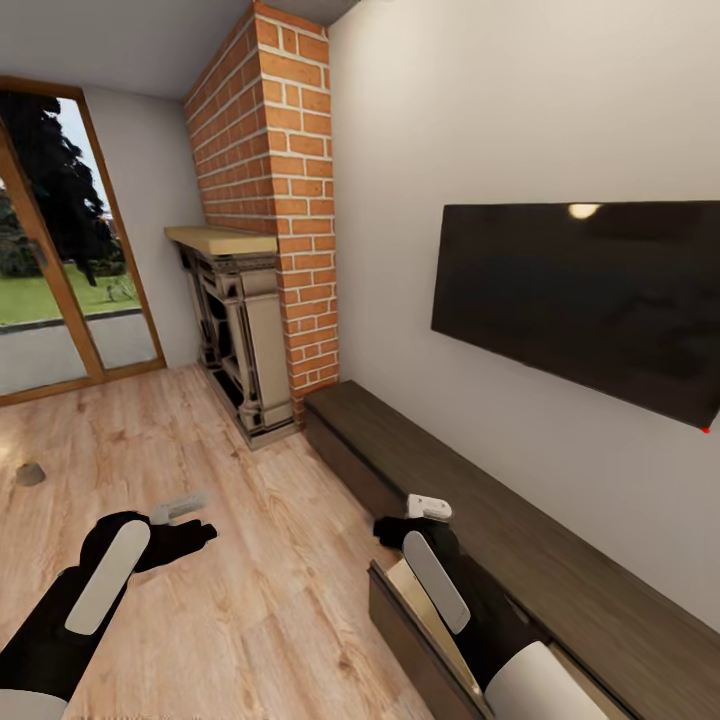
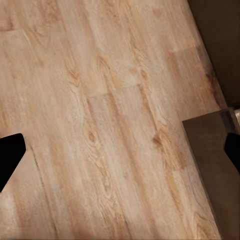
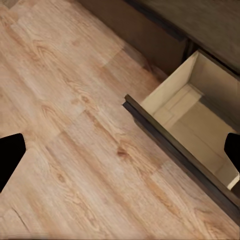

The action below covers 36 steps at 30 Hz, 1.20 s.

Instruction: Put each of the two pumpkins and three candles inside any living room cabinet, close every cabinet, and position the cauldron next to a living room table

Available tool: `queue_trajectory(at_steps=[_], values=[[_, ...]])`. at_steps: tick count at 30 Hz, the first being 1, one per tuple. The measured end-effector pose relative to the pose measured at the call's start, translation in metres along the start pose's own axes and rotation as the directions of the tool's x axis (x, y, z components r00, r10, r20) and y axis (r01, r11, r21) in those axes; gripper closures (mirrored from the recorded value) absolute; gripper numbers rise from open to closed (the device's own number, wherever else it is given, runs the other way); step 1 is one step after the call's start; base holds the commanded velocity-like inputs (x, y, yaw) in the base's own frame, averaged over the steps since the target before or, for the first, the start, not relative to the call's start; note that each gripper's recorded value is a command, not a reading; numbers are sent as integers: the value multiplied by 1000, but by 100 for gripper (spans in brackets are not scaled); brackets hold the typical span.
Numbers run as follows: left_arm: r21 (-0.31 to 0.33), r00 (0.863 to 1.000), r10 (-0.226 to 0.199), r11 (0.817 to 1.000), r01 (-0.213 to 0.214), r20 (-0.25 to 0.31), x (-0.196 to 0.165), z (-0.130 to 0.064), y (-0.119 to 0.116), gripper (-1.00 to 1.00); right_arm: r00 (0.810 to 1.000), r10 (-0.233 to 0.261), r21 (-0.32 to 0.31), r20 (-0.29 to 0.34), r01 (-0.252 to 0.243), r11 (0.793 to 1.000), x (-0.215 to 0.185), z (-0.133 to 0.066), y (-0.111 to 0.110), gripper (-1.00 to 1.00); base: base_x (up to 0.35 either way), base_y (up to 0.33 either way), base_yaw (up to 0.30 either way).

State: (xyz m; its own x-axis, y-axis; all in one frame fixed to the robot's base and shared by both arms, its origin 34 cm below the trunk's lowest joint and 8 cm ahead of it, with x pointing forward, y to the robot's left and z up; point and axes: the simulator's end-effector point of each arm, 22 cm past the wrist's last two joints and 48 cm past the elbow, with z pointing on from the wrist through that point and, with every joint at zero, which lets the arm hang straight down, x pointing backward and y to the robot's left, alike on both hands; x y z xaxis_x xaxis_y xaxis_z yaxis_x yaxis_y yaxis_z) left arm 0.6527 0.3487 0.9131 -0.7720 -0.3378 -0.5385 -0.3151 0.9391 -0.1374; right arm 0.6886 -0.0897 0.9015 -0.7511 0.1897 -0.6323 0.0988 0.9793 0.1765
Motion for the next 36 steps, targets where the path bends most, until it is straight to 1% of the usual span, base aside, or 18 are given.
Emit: queue_trajectory(at_steps=[36], values=[[14, 1000, -7, 1000, 7, 24, -9, -12, -2, -100, 1000, -7, -5, 29, 7, 1000, -11, -11, 4, -100, 0, 0, 258]])
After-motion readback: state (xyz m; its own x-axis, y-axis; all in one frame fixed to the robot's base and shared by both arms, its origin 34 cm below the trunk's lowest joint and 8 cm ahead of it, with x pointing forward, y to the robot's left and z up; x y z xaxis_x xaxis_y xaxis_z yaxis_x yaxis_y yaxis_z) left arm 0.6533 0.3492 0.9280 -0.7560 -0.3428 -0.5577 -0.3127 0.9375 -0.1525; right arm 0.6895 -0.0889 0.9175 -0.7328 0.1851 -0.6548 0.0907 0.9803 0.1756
